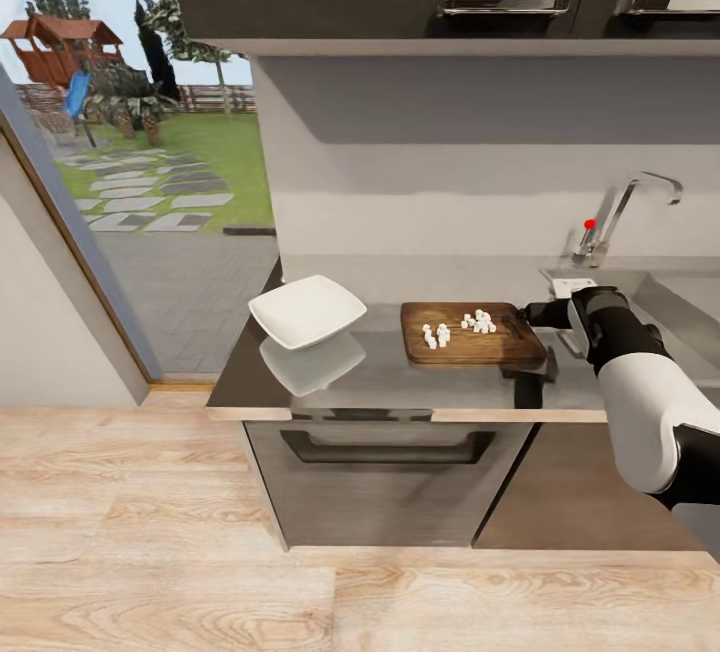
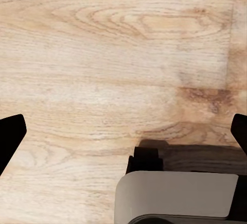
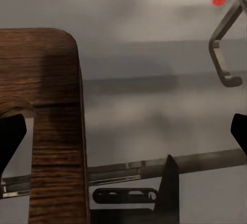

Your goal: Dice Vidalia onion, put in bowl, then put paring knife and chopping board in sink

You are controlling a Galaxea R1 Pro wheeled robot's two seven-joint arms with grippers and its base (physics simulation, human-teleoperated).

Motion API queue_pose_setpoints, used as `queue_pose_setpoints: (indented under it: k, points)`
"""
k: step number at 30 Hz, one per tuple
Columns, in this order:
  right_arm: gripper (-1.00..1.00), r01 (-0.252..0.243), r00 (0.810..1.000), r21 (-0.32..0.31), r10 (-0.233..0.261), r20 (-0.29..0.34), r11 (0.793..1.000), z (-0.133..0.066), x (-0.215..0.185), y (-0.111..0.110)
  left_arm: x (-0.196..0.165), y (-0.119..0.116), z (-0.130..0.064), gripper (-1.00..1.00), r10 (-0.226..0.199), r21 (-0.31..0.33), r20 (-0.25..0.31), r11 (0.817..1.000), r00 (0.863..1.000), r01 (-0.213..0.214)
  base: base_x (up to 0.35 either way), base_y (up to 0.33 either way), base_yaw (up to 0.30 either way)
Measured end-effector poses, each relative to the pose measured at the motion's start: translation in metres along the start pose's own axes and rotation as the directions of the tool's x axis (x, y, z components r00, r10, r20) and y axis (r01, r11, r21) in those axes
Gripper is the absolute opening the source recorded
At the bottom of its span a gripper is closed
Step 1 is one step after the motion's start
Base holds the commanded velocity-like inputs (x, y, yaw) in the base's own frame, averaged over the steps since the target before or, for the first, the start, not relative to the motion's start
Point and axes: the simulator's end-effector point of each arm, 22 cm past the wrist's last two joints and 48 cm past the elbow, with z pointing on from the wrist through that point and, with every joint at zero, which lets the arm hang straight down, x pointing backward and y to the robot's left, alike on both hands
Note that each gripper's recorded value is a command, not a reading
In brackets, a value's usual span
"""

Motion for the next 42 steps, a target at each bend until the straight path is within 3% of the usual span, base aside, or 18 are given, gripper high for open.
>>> queue_pose_setpoints:
  k: [28,42]
  points:
    - [1.00,0.005,0.998,-0.014,-0.006,-0.059,1.000,0.009,0.025,0.008,0.000,0.000,0.000,1.00,0.000,-0.001,0.000,1.000,1.000,0.000,0.000,0.000,0.000]
    - [1.00,0.024,0.999,-0.022,-0.024,-0.022,0.999,0.016,0.026,0.009,0.000,0.000,0.000,1.00,0.000,-0.001,0.000,1.000,1.000,0.000,0.000,0.000,0.000]
